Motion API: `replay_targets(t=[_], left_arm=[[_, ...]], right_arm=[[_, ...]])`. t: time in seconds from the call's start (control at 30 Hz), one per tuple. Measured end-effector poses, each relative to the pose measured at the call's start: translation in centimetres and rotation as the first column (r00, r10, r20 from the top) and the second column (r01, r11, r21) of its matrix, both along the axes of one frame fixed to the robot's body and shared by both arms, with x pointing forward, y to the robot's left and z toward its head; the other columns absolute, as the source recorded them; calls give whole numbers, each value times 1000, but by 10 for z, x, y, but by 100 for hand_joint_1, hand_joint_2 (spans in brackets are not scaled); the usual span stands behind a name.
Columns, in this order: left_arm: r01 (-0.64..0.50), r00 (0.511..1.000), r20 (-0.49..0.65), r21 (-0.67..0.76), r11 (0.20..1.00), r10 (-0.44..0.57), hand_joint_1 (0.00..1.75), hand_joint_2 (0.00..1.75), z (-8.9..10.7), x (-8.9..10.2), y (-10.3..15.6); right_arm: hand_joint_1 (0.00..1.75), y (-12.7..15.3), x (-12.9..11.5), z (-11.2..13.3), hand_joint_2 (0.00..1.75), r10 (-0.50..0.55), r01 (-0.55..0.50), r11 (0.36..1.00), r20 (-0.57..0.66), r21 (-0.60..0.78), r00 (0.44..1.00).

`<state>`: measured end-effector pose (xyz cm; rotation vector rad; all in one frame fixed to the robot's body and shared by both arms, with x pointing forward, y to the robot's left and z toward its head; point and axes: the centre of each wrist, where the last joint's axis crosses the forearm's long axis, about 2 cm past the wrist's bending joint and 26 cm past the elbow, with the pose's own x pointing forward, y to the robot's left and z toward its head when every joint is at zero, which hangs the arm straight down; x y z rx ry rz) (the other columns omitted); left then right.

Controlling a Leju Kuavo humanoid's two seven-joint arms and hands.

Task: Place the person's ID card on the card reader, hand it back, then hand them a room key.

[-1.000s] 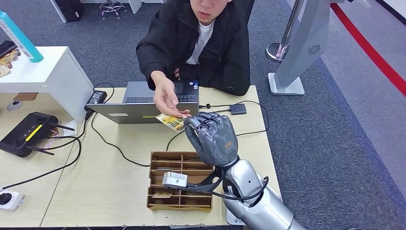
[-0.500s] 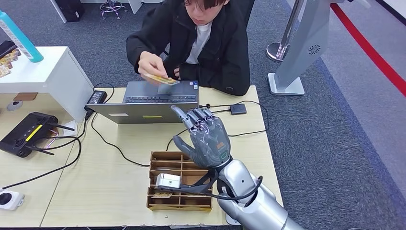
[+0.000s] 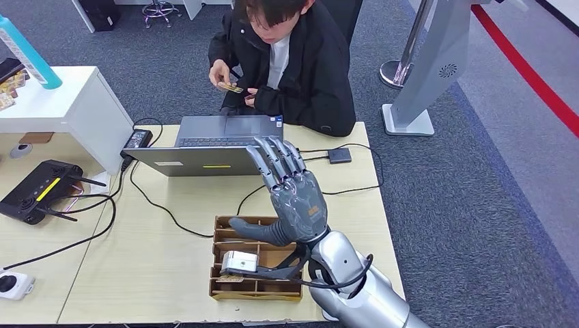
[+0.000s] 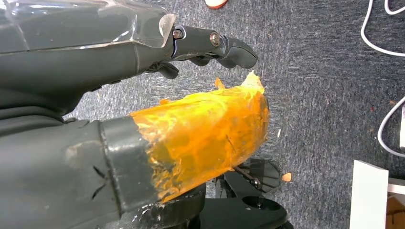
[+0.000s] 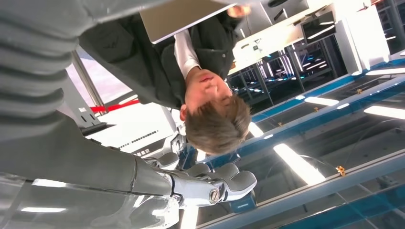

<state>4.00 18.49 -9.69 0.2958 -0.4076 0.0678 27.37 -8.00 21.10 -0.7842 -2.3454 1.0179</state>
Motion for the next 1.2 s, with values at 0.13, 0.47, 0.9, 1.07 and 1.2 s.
replay_targets(t=[0.13, 0.47, 0.9, 1.07, 1.2], left_arm=[[0, 1000, 3, 0, 1000, 0, 0, 0, 0, 0, 0], [4, 1000, 22, 2, 1000, -4, 0, 0, 0, 0, 0], [-42, 998, 44, 20, 999, 41, 0, 0, 0, -3, 1], [-67, 997, 50, 23, 997, 66, 0, 0, -1, -5, 2], [-81, 995, 53, 26, 996, 80, 0, 0, -1, -6, 3]], right_arm=[[0, 0, -1, -2, 0, 11, -10, 1000, -22, 16, 1000], [0, -15, -18, -29, 0, 82, -48, 977, -160, 207, 984], [0, -48, -58, -42, 0, 287, -84, 810, -268, 580, 920], [0, -58, -66, -42, 0, 372, -107, 737, -269, 667, 889], [0, -62, -71, -44, 0, 431, -126, 693, -268, 709, 862]])
